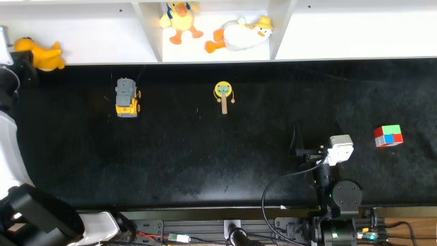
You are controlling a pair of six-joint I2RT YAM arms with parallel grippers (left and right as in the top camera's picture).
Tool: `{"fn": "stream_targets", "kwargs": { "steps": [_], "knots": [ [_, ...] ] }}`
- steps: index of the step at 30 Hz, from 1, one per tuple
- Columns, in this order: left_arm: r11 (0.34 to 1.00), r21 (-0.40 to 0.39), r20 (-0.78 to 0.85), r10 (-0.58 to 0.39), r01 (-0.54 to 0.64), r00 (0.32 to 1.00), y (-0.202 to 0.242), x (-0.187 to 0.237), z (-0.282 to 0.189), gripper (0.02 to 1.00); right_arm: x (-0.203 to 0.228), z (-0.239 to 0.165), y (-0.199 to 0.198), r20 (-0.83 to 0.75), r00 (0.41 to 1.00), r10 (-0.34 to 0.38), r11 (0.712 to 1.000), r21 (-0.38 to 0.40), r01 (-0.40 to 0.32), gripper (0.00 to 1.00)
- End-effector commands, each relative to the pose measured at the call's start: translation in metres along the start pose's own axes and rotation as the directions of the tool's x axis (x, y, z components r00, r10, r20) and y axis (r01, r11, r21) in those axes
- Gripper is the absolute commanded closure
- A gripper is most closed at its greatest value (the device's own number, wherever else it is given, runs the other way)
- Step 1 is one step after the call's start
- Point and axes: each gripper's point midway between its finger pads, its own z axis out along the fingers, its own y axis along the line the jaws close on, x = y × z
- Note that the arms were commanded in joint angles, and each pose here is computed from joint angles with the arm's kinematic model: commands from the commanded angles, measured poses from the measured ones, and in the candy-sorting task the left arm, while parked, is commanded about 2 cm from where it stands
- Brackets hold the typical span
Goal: Store Toys
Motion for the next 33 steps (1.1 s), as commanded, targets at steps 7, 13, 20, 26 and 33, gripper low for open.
{"fn": "stream_targets", "kwargs": {
  "steps": [7,13,20,26,33],
  "knots": [
    [0.99,-0.143,0.066,0.001,0.008,0.998,0.004,-0.031,0.003,0.923,0.003,0.0,-0.001,0.002,1.0,0.004,1.0,0.001,-0.004,0.007],
    [0.988,-0.152,0.068,0.002,0.009,0.998,0.008,-0.03,0.011,0.919,0.003,0.0,-0.001,0.002,1.0,0.004,1.0,0.001,-0.004,0.005],
    [0.988,-0.149,0.058,-0.021,0.03,0.998,0.013,-0.025,0.027,0.912,0.003,0.0,-0.001,0.002,1.0,0.004,1.0,0.001,-0.004,0.007],
    [0.989,-0.148,0.055,-0.022,0.03,0.998,0.014,-0.023,0.032,0.915,0.003,0.0,-0.001,0.002,1.0,0.004,1.0,0.001,-0.004,0.007],
    [0.99,-0.133,0.037,-0.038,0.042,0.999,0.015,-0.015,0.042,0.904,0.003,0.0,-0.001,0.002,1.0,0.004,1.0,0.001,-0.004,0.005]
  ]
}}
